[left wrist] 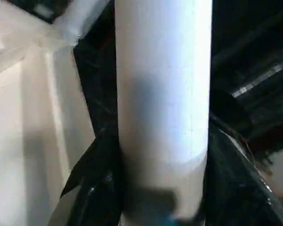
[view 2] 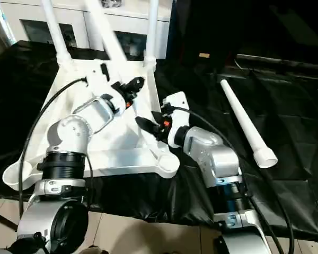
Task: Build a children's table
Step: Pick table leg
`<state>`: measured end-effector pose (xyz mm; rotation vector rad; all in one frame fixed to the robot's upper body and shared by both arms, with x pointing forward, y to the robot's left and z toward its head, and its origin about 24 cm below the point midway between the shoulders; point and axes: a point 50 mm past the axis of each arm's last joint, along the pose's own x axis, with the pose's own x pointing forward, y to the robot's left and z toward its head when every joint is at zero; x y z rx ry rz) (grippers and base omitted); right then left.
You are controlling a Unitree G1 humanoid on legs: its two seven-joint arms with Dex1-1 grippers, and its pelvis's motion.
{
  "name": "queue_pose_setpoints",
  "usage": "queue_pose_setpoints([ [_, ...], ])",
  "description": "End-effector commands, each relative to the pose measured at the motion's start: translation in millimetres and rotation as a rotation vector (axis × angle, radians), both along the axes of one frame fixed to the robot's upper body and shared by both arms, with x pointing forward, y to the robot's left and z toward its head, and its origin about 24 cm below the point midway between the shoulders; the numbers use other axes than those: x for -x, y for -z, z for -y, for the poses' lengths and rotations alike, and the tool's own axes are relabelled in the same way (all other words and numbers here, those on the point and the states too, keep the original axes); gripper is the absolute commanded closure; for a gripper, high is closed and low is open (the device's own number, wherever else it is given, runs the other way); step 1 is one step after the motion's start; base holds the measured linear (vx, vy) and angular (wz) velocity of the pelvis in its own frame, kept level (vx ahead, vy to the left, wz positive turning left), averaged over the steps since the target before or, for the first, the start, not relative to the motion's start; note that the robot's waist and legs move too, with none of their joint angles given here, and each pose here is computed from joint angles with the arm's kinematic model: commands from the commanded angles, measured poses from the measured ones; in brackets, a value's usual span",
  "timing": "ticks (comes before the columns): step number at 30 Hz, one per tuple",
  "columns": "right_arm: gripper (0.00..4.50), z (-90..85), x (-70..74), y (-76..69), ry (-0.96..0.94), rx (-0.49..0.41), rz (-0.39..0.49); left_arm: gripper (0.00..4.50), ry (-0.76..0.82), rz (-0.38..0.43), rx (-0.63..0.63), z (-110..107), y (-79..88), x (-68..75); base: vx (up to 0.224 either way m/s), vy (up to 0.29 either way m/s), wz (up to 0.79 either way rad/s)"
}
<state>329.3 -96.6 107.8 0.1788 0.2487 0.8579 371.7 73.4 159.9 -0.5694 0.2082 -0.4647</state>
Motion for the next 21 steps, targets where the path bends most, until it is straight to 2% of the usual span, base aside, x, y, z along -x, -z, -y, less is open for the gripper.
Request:
queue_pose_setpoints([
  [1,1.69,10.7,-3.7,-12.8,-0.047,0.005,0.036,2.59,0.133,0.103,-0.049,2.7,-10.2,7.2,0.000,0.000,0.00],
  [5,1.44,20.5,-3.2,-13.3,-0.121,0.031,0.025,2.60,0.258,0.146,-0.054,3.4,-12.0,14.5,0.000,0.000,0.00],
  [6,1.23,24.3,-2.4,-13.1,-0.155,0.038,0.015,2.60,0.308,0.165,-0.057,3.5,-12.7,17.2,0.000,0.000,0.00],
  [7,1.23,29.8,-0.1,-12.9,-0.218,0.039,-0.007,2.60,0.391,0.206,-0.066,3.7,-13.8,22.2,0.000,0.000,0.00],
  [8,1.07,30.0,0.0,-12.9,-0.221,0.039,-0.008,2.60,0.394,0.208,-0.066,3.7,-13.8,22.4,0.000,0.000,0.00],
  [9,1.07,31.0,1.1,-13.0,-0.242,0.038,-0.015,2.60,0.421,0.219,-0.069,3.5,-14.1,24.2,0.000,0.000,0.00],
  [10,1.05,35.3,6.2,-13.2,-0.335,0.027,-0.037,2.61,0.543,0.265,-0.057,4.7,-16.9,33.3,0.000,0.000,0.00],
  [13,1.05,37.8,12.7,-12.0,-0.431,0.014,-0.064,2.61,0.669,0.300,-0.041,7.2,-20.1,43.8,0.000,0.000,0.00],
  [16,1.05,37.3,18.0,-5.7,-0.487,0.029,-0.098,2.61,0.717,0.324,-0.037,10.7,-22.6,48.4,0.000,0.000,0.00],
  [21,1.49,34.6,19.7,-0.6,-0.499,0.031,-0.121,2.61,0.751,0.346,0.010,16.3,-27.9,51.4,0.000,0.000,0.00],
])
